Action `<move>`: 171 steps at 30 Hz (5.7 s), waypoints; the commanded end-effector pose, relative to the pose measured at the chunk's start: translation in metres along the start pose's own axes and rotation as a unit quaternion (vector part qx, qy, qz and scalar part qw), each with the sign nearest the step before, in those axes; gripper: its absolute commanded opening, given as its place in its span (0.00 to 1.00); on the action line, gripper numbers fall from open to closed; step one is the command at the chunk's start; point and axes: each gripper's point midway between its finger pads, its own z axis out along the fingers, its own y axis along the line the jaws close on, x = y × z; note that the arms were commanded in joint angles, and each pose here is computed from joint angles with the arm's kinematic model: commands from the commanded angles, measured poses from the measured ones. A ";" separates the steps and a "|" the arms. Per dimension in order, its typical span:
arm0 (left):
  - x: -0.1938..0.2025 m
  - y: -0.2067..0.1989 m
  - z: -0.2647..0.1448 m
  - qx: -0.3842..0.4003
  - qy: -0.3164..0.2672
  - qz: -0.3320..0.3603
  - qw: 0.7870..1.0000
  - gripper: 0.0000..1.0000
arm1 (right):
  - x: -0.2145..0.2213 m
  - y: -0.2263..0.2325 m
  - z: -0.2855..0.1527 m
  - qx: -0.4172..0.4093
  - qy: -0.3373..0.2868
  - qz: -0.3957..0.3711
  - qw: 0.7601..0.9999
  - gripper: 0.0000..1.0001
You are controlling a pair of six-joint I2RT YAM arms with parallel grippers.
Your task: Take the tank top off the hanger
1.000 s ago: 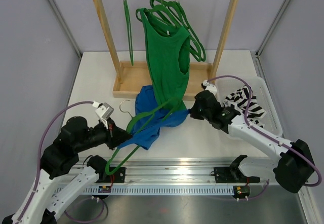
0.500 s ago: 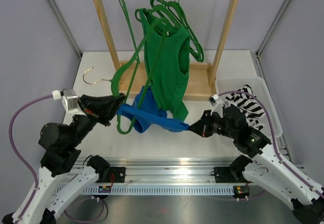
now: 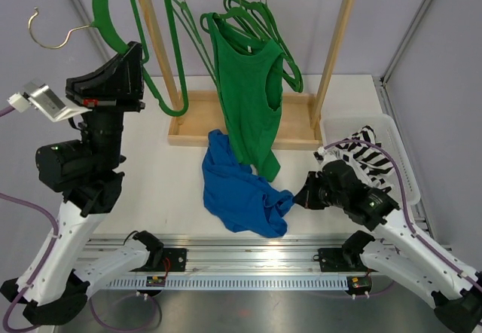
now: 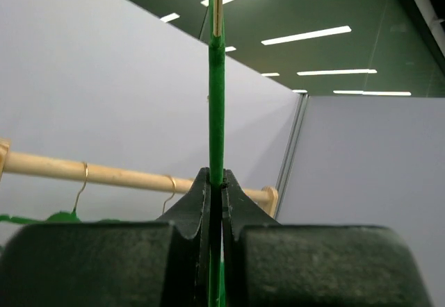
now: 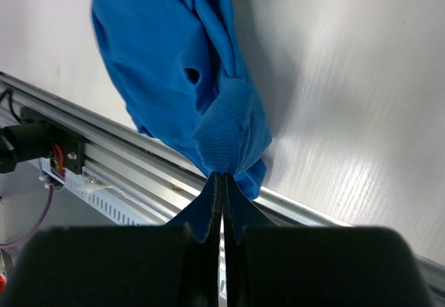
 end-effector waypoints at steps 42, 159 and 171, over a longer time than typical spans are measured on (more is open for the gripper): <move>0.150 0.162 0.022 -0.273 0.412 0.266 0.828 0.00 | -0.083 0.060 -0.081 -0.065 -0.144 -0.093 0.983 1.00; 0.284 0.109 0.070 -0.251 0.375 0.154 0.879 0.53 | -0.062 0.067 -0.076 -0.117 -0.124 -0.065 0.983 0.99; 0.216 0.070 0.073 -0.200 0.348 0.103 0.910 0.99 | -0.056 0.070 -0.053 -0.118 -0.082 -0.067 0.987 0.99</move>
